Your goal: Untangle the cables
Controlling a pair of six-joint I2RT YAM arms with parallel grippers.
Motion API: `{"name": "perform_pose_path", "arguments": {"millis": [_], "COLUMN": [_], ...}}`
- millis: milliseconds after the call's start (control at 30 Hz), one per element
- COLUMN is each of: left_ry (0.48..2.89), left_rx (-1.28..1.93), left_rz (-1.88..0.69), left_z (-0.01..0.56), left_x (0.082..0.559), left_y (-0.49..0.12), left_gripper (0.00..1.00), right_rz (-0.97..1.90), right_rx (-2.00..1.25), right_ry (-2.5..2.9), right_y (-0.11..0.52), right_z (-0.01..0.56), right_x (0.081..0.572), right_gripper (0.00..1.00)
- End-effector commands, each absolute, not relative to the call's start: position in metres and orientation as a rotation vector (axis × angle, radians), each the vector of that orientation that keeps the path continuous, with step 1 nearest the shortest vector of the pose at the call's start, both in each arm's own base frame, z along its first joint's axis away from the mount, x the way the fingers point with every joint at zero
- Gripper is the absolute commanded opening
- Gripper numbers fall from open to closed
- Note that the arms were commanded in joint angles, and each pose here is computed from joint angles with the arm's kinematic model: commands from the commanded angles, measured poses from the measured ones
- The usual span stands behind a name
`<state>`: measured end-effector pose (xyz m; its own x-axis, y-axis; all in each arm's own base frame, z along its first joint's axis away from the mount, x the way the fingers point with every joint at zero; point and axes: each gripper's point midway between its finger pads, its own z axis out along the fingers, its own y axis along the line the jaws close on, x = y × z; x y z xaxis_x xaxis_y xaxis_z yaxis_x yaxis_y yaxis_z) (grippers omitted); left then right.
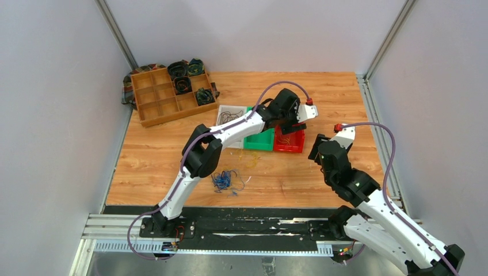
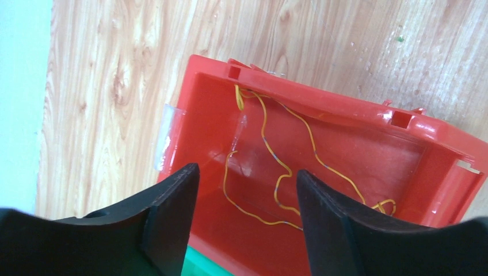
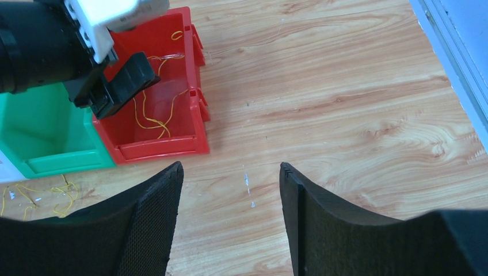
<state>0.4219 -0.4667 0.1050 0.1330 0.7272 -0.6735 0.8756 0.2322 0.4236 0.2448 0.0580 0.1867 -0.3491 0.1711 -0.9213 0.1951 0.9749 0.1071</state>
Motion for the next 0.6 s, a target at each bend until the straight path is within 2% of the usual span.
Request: {"name": "perform_pose_path", "arguments": {"millis": [0,200,300,433,567], "left_ry": [1.602,1.633,1.652,1.731,1.843], "left_rx": [1.481,1.53,1.527,1.487,1.414], "left_rz": [-0.281,-0.321,-0.359,-0.405,-0.456], "left_z": [0.158,0.175,0.203,0.24,0.246], "left_x": [0.421,0.412,0.402,0.387,0.369], "left_y": [-0.468,-0.451,-0.429,-0.379,-0.318], "left_gripper": [0.87,0.99,0.98,0.98,0.98], "right_rz": [-0.01,0.004,0.048,0.216,0.459], "right_rx": [0.293,0.273,0.21,0.037,-0.22], "right_ry": [1.903,1.897,1.907,1.933,1.994], "right_y": [0.053,0.054,0.067,0.114,0.187], "right_z": [0.206,0.214,0.215,0.211,0.186], "right_x": [0.244,0.243,0.247,0.261,0.27], "right_gripper": [0.63,0.65,0.69,0.7,0.69]}}
